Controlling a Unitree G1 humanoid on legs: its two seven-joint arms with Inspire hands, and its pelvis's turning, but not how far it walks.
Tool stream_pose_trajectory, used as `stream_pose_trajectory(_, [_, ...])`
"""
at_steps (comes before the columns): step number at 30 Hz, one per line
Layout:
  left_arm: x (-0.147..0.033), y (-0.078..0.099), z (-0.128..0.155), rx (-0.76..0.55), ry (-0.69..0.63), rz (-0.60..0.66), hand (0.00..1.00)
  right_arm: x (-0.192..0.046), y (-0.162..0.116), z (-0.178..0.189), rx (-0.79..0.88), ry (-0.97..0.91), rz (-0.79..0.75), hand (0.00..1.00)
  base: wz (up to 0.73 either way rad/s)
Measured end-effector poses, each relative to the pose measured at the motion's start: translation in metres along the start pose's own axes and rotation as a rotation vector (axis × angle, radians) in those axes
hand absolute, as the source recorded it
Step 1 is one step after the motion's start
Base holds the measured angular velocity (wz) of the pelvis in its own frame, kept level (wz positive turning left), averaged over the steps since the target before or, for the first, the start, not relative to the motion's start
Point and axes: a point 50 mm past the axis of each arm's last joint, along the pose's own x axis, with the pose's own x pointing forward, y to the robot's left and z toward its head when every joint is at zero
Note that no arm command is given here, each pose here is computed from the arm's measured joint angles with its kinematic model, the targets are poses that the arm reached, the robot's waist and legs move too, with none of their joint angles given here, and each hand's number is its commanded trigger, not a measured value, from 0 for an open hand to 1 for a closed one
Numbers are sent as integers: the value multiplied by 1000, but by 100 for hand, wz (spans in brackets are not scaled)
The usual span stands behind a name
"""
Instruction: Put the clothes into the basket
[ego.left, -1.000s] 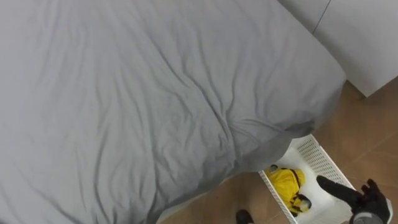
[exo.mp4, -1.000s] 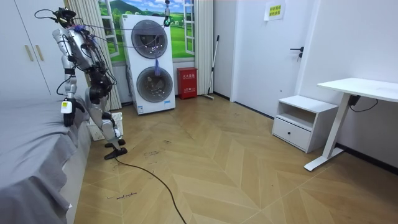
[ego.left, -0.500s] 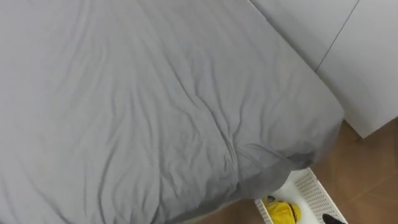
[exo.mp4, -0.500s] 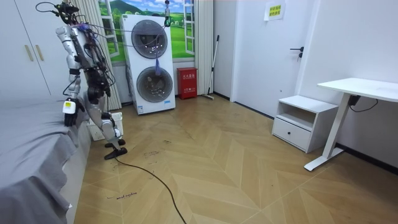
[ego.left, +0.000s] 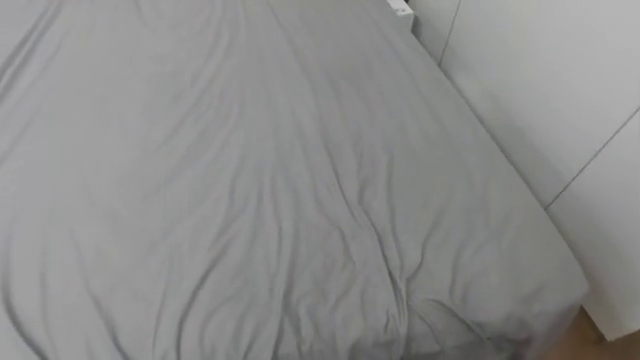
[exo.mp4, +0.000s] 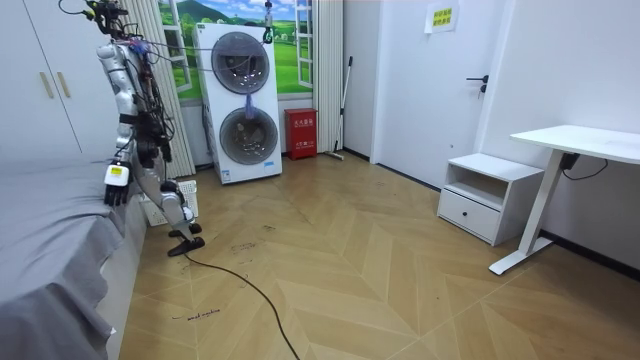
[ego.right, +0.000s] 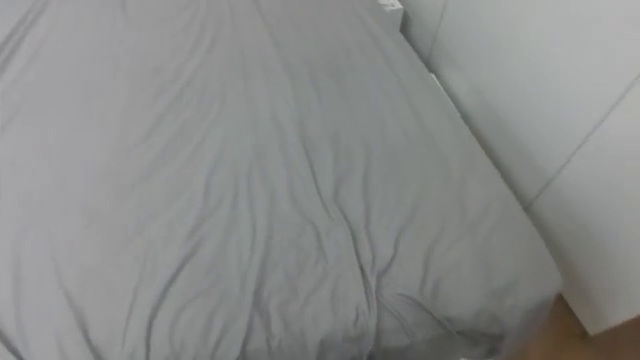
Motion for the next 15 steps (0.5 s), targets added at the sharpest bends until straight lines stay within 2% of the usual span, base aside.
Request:
stream_pose_trajectory(2, [0, 1, 1, -9, 0, 4, 0, 0, 3, 0, -29, 7, 24, 0, 8])
stream_pose_trajectory(5, [1, 1, 5, 0, -11, 8, 0, 0, 13, -2, -168, 20, 80, 0, 13])
stream_pose_trajectory(11, [3, -10, 23, 41, -63, -18, 0, -3, 52, -4, -459, 10, 229, 0, 13])
stream_pose_trajectory(15, [3, -12, 24, 39, -61, -23, 0, -5, 68, 0, -557, -16, 289, 0, 1])
